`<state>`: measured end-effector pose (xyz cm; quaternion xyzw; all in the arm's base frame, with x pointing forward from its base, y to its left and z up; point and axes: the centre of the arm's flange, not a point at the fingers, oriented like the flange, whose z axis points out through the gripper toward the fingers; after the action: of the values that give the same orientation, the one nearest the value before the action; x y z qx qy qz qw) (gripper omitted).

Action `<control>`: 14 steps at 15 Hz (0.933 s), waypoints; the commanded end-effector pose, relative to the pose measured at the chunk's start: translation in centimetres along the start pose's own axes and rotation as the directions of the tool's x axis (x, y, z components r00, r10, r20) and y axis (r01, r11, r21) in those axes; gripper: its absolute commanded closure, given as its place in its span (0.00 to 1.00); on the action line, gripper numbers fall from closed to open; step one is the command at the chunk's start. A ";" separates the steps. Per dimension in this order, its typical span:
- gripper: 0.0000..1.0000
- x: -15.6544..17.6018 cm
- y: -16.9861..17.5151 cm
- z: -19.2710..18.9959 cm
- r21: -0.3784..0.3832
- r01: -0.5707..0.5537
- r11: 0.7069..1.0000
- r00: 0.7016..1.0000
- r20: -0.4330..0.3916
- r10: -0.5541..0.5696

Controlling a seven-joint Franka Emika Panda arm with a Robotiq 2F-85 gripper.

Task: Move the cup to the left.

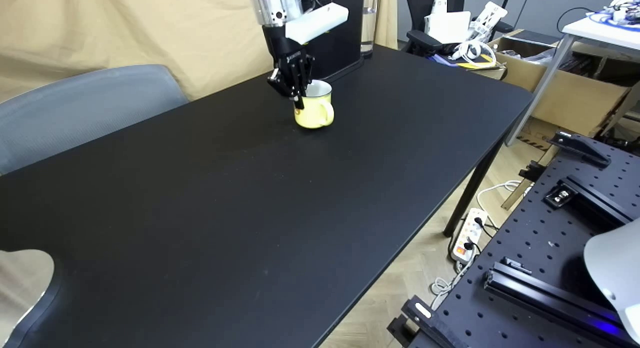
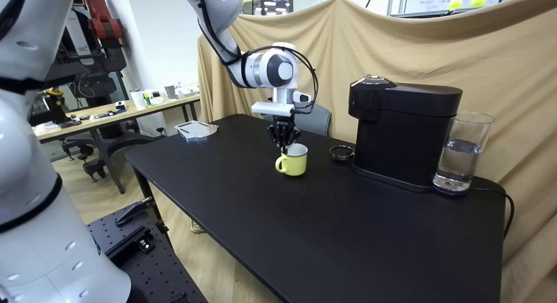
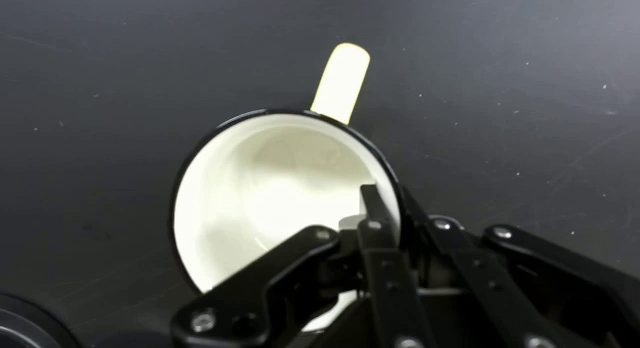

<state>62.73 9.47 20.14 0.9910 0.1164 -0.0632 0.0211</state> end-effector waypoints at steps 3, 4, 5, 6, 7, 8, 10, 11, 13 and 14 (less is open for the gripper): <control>0.97 0.1 -1.3 0.8 -0.033 0.044 0.998 0.999 0.002 -0.044; 0.97 0.0 -1.4 0.8 -0.037 0.047 0.998 0.999 0.001 -0.047; 0.97 0.0 -1.5 0.7 -0.041 0.049 0.998 0.999 0.006 -0.049; 0.67 0.0 -1.5 0.7 -0.046 0.053 0.998 0.999 0.010 -0.052; 0.63 -0.2 -1.5 0.6 -0.049 0.054 0.997 0.998 0.015 -0.054; 0.57 -0.3 -1.5 0.5 -0.060 0.061 0.996 0.998 0.023 -0.060; 0.43 -0.7 -1.5 0.1 -0.069 0.062 0.996 0.998 0.023 -0.061; 0.37 -0.9 -1.4 -0.2 -0.065 0.067 0.996 0.998 0.023 -0.065; 0.23 -1.4 -1.4 -1.1 -0.064 0.077 0.995 0.997 0.020 -0.076; 0.17 -1.7 -1.4 -1.6 -0.065 0.082 0.995 0.997 0.019 -0.081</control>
<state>62.24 10.79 19.66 0.9854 0.1500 -0.0678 0.0428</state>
